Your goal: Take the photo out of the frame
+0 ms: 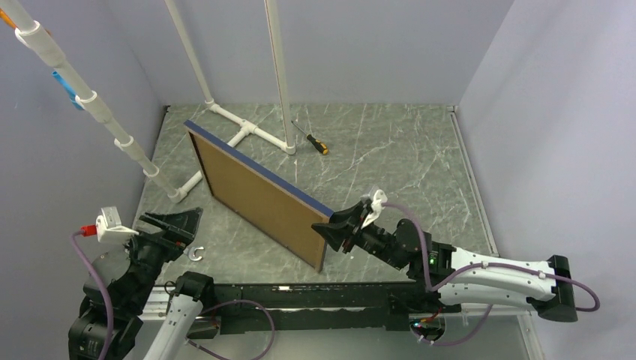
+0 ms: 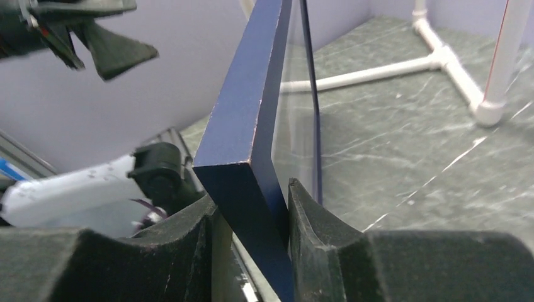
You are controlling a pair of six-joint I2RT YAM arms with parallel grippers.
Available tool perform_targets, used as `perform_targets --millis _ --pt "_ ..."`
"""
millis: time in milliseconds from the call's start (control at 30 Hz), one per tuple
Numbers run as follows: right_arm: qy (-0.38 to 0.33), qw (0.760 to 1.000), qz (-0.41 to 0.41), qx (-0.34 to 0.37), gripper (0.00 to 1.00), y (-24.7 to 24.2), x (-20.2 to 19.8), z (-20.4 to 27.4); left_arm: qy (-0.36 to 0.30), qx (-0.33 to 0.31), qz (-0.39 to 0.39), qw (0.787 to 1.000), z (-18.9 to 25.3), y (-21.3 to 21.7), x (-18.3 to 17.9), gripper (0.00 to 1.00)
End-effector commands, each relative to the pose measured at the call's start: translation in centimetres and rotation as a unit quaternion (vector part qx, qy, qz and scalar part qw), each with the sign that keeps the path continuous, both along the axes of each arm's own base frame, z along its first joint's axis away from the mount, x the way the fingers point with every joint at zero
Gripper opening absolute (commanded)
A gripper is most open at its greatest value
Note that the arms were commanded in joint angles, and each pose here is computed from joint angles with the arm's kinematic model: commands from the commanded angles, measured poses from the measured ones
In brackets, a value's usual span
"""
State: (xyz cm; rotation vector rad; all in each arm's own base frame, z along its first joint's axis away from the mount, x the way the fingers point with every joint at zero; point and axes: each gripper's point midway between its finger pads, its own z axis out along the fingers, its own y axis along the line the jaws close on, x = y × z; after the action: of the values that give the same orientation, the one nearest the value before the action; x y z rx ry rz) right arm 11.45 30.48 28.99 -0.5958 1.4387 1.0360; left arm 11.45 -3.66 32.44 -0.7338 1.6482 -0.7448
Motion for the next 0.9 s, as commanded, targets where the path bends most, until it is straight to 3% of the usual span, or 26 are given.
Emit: perform_targets --millis 0,167,467,633,867 --pt "0.169 0.983 0.057 0.047 0.00 0.3 -1.8 -1.9 -0.006 -0.010 0.006 1.000 -0.1 0.2 -0.1 0.88" --pt "0.253 0.966 -0.040 0.035 0.00 -1.9 1.3 -4.7 0.000 -0.016 0.002 1.000 -0.5 -0.1 0.0 0.88" --pt "0.326 0.937 -0.122 -0.005 0.00 -5.7 5.4 -11.2 0.012 -0.030 -0.022 0.999 -1.4 -1.3 0.4 0.87" --pt "0.348 0.929 -0.120 -0.028 0.00 -7.3 7.4 -13.8 0.020 -0.043 -0.034 0.998 -2.1 -1.9 0.7 0.87" --pt "0.418 0.907 -0.043 -0.021 0.00 -8.4 9.3 -16.1 0.025 -0.060 -0.050 0.997 -3.0 -2.7 1.0 0.87"
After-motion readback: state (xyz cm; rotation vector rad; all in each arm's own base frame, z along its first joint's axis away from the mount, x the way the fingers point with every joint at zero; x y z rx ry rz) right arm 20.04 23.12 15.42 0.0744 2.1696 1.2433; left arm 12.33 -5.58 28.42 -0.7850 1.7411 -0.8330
